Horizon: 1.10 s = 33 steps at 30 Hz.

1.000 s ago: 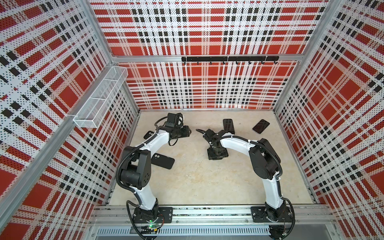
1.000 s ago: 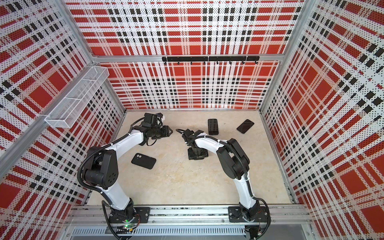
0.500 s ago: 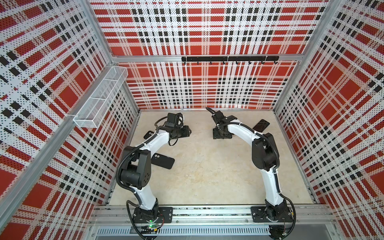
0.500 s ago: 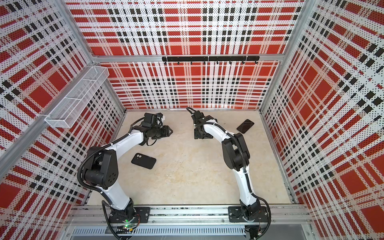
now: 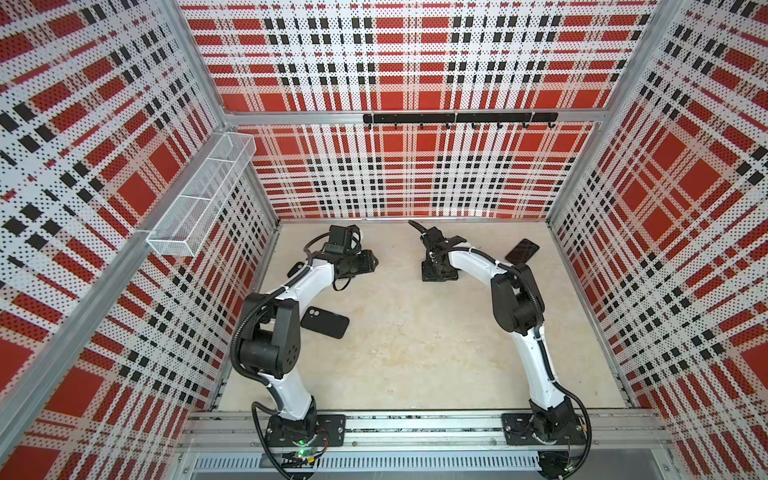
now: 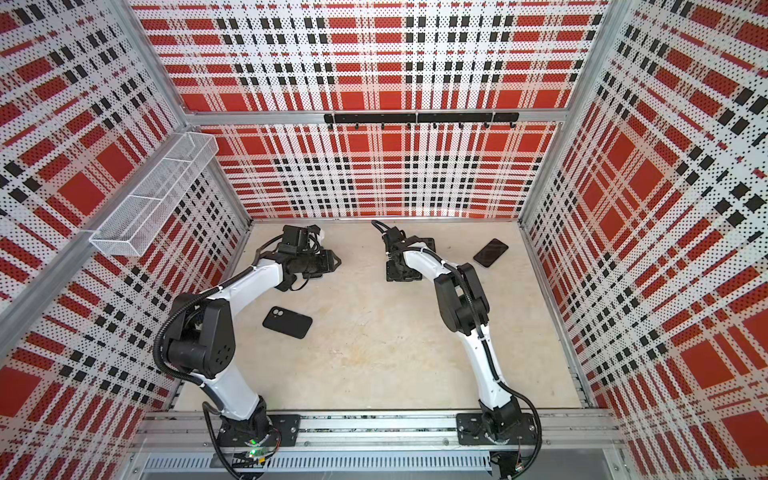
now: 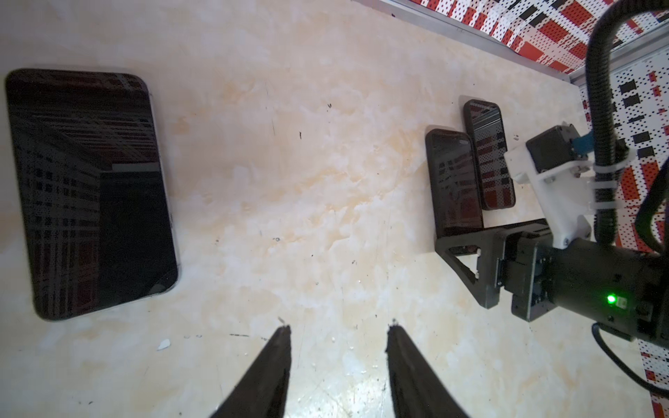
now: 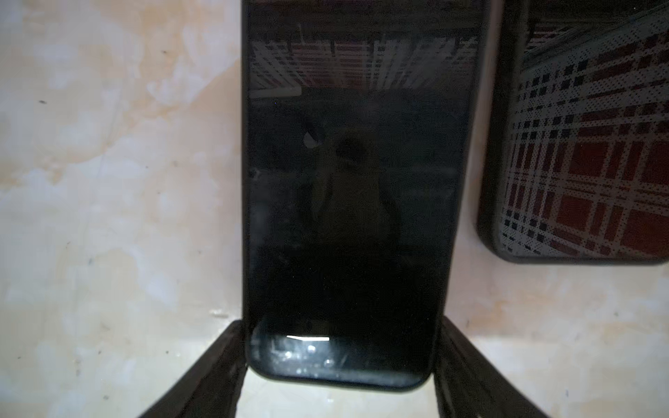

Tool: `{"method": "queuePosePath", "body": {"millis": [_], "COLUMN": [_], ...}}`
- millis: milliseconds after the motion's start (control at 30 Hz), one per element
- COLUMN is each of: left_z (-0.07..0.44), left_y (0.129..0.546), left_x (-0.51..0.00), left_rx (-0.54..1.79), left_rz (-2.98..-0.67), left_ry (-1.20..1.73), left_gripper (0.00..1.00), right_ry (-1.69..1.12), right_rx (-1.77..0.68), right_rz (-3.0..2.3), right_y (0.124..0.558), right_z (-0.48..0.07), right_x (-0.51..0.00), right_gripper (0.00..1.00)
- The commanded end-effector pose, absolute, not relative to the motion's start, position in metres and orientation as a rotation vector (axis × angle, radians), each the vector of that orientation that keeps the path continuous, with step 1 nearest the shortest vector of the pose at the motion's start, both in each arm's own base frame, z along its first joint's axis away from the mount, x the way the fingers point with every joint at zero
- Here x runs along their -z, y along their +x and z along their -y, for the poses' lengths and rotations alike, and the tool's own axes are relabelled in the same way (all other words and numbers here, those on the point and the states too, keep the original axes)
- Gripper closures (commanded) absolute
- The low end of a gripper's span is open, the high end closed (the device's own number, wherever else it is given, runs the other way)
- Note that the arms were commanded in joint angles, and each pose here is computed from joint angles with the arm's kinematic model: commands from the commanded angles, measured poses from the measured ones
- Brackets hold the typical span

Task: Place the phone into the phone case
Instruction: 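Carry the black phone farther away and set it beside another phone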

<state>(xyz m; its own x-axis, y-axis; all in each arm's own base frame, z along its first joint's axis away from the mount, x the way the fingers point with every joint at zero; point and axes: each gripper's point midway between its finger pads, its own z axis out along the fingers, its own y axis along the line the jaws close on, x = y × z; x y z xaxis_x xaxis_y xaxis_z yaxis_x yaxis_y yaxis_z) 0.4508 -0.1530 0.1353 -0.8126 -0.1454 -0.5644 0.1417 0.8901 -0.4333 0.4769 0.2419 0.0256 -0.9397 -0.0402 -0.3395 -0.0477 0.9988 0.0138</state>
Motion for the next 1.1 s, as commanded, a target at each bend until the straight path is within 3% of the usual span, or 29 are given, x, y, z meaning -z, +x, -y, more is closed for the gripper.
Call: {"method": "queuePosePath", "body": {"millis": [0,467,567,667,767,900,1067], "left_z": [0.152,0.152,0.152,0.152,0.153,0.151,0.152], "left_y": [0.449,0.449,0.449,0.449,0.449,0.449,0.449], "left_x": [-0.151,-0.150,-0.149,-0.148,-0.147,-0.145,-0.142], "left_rx": [0.639,0.649,0.650,0.650,0.655,0.642,0.646], "left_rz": [-2.402,-2.404,-2.406,-2.409,-2.413,-2.414,-2.422], "left_ry": [0.008,0.005,0.004,0.002,0.003,0.003,0.005], "left_gripper": [0.53,0.53,0.53,0.53,0.53,0.53,0.53], "right_ry": [-0.086,-0.050,-0.055,-0.067,-0.080,-0.070,-0.023], "right_rx": [-0.030,0.002,0.006,-0.018,-0.062,-0.086,-0.002], "right_rz": [-2.785,-2.770,-2.775,-2.768,-2.742,-2.649,-2.509], "right_y": [0.488,0.506,0.506,0.504,0.504,0.500,0.488], "right_z": [-0.246,-0.235,-0.235,-0.238,-0.241,-0.234,-0.182], "right_x": [-0.012,-0.007,-0.006,-0.015,-0.038,-0.100,-0.172], "right_gripper": [0.29,0.27,0.21,0.09,0.00,0.00,0.00]}}
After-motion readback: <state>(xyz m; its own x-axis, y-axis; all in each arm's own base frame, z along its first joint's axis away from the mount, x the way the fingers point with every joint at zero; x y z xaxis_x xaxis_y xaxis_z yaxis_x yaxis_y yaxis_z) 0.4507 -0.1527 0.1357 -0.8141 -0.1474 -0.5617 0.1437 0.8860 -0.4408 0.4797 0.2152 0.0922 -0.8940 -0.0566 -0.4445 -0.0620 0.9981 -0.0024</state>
